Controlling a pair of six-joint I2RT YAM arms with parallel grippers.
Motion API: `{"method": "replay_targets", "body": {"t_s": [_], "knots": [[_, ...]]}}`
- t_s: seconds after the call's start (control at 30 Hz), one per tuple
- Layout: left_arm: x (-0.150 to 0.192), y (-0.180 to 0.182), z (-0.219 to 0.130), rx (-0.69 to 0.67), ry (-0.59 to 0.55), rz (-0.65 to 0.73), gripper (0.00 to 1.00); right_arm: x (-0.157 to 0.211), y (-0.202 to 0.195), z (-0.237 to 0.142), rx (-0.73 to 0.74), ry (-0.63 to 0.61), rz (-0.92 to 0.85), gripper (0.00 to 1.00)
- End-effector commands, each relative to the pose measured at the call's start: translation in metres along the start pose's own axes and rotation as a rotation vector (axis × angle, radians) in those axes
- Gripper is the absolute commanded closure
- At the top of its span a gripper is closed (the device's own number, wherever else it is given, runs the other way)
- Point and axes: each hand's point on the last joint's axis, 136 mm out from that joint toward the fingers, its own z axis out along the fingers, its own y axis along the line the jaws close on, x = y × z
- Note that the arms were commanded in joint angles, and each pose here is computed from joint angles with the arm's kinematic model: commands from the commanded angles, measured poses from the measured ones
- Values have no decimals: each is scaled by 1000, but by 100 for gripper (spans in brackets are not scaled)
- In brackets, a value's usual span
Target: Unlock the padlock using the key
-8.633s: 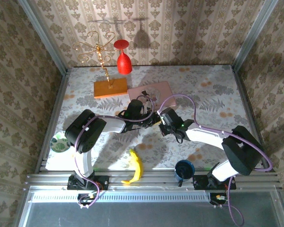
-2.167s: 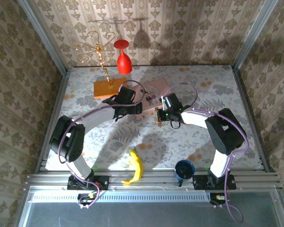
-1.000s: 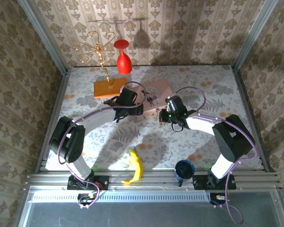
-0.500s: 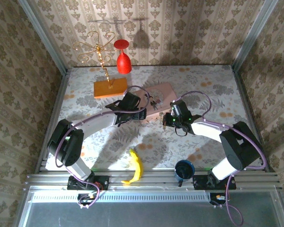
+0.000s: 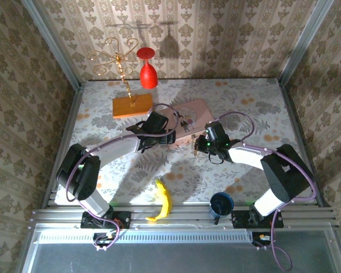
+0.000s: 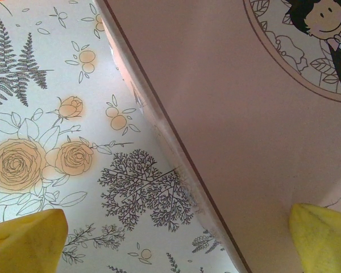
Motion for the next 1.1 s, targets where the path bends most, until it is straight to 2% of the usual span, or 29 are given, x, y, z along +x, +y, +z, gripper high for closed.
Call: {"method": "replay_targets", "body": {"t_s": [0.0, 0.63, 1.07], "knots": [[29, 23, 2, -82, 94, 20, 0, -15, -3, 5, 5, -78, 56, 100], [33, 25, 2, -81, 98, 14, 0, -26, -2, -1, 4, -146, 85, 100], [35, 25, 2, -77, 101, 10, 0, -38, -8, -5, 22, -234, 180, 100]]}}
